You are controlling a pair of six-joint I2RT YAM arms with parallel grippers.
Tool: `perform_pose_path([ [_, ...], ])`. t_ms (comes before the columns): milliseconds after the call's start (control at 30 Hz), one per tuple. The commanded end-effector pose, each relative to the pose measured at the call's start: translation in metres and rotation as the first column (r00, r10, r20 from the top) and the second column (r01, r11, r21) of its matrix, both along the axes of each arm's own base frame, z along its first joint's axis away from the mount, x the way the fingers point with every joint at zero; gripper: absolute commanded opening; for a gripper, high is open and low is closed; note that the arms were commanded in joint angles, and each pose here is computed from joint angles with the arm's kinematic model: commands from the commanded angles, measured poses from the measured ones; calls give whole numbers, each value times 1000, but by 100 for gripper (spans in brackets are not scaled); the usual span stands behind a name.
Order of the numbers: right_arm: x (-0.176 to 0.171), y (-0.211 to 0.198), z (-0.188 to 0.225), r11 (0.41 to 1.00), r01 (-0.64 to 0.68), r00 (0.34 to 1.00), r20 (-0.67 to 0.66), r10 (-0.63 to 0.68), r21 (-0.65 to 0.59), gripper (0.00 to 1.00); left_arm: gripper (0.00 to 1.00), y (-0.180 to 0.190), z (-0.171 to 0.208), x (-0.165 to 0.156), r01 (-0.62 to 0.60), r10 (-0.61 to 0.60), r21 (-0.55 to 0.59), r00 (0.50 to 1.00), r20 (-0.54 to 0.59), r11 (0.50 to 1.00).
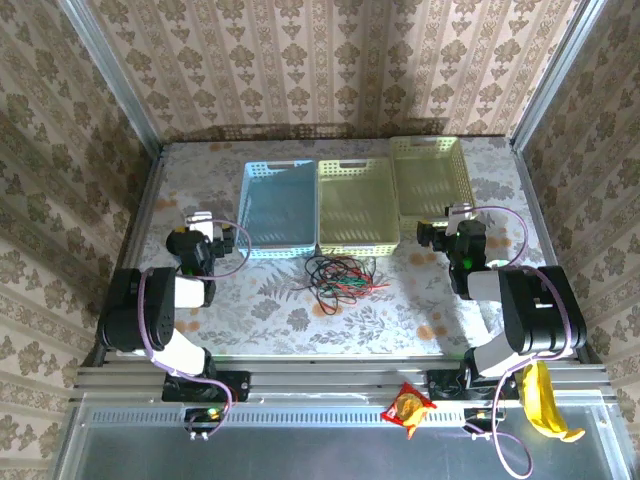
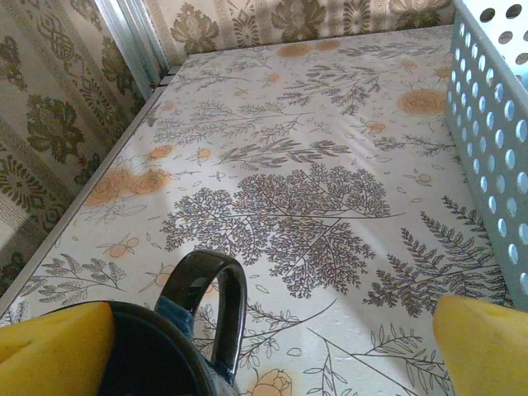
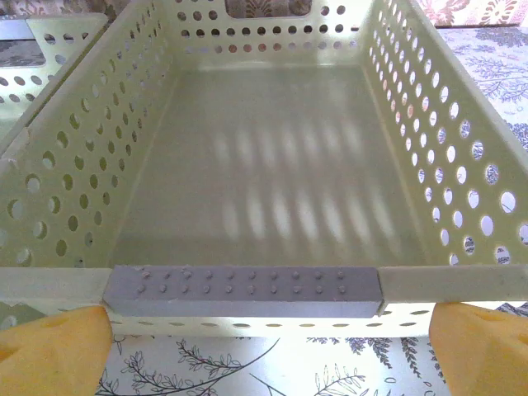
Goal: Untangle the cables
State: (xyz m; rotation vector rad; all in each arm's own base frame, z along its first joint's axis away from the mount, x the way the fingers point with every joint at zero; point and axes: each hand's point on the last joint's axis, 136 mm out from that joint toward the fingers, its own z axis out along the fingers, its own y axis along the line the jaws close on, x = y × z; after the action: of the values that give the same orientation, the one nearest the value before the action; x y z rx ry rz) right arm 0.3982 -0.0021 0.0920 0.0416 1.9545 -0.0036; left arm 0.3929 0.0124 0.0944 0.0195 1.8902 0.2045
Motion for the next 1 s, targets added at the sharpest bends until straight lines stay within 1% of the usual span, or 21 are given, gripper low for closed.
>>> perform_pose_path([
  [0,3,0,5,1000,6,1000,20,-5,-7,100,100,-2,5,6,10,-10,-11,1000,9,1000],
  [967,3,0,6,1000,7,1000,24,-7,-6,100,100,-3,5,6,6,-6,-5,1000,11,1000],
])
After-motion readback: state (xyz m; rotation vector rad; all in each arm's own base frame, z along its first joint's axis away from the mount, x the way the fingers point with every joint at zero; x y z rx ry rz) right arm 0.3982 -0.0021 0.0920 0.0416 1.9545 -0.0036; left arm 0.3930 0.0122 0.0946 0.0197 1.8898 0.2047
